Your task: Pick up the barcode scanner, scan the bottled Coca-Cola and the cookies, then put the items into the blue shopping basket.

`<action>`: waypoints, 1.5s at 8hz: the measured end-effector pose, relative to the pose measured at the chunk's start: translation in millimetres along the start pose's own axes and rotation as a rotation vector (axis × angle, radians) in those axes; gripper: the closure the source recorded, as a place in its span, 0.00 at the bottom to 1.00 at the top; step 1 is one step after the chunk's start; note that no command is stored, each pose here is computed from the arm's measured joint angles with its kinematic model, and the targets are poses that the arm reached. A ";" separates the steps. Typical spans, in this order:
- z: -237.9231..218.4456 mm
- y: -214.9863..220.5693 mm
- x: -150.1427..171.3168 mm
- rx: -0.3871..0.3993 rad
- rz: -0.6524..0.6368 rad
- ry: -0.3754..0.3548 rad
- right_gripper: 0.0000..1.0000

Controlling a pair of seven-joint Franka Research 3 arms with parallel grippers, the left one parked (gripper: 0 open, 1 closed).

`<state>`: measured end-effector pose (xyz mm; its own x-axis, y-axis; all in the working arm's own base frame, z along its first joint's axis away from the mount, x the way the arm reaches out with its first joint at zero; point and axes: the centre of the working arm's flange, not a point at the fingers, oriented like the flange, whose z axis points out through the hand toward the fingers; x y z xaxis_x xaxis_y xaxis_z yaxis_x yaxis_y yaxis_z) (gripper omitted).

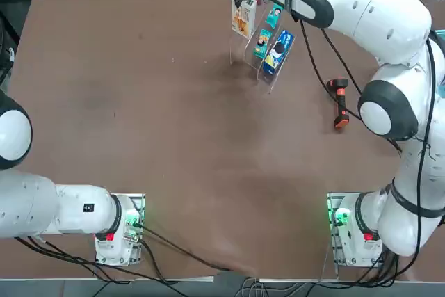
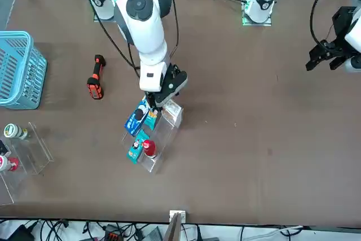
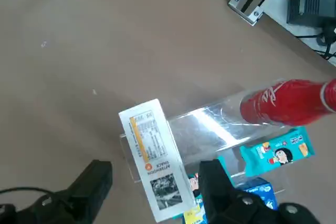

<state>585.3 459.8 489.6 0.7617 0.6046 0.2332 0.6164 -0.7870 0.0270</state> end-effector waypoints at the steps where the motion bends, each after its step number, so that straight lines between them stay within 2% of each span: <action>1: 2.3 0.6 0.8 -0.001 -0.011 0.002 0.00; 5: 17.3 2.8 2.8 -0.004 -0.027 0.005 0.00; 8: 37.6 4.0 1.6 -0.005 -0.029 -0.020 0.00; 10: 45.9 3.8 1.1 -0.005 -0.029 -0.029 0.03; 11: 46.7 3.6 1.1 -0.005 -0.030 -0.030 0.15; 12: 46.3 2.7 1.2 -0.004 -0.031 -0.030 0.40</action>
<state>597.2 464.1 444.9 0.7481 0.6317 0.2033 0.6387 -0.7686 0.0378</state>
